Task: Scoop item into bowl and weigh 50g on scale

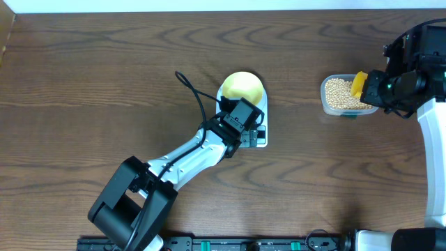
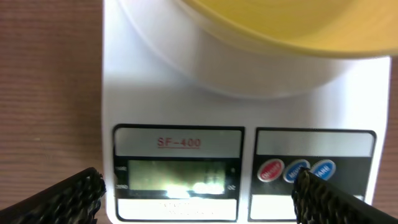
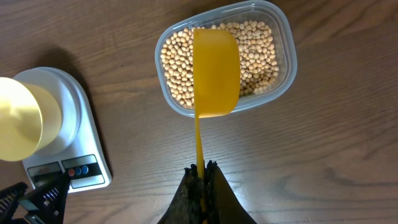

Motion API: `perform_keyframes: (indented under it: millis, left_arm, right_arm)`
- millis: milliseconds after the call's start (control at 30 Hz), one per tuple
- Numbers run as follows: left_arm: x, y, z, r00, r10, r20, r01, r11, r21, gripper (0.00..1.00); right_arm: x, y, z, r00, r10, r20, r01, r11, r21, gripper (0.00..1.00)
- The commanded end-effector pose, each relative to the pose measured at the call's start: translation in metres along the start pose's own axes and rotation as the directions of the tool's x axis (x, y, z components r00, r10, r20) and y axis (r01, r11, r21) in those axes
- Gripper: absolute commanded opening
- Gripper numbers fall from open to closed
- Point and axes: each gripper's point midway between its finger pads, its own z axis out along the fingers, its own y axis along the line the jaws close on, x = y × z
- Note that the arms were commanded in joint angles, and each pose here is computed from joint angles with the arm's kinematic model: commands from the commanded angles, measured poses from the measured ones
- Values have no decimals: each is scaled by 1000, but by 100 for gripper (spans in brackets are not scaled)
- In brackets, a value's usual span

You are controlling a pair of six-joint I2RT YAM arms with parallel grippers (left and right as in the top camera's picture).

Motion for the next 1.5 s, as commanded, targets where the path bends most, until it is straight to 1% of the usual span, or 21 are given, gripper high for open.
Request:
perform_keyframes:
  millis: [0, 333, 633, 1467]
  left_arm:
    - [-2, 9, 5, 1000, -1, 18, 2, 998, -55, 98]
    - [7, 14, 18, 1000, 8, -12, -9, 996, -86, 98]
    - [2, 13, 19, 1000, 5, 10, -4, 996, -84, 98]
    - [4, 20, 18, 1000, 12, 5, -11, 993, -119, 98]
  right_arm:
    - [-5, 1, -7, 1000, 4, 23, -3, 1000, -8, 1]
    - [-4, 0, -7, 1000, 4, 20, -4, 1000, -8, 1]
    - [-3, 0, -7, 1000, 4, 16, -4, 1000, -7, 1]
    - [-1, 0, -7, 1000, 6, 5, -6, 1000, -5, 1]
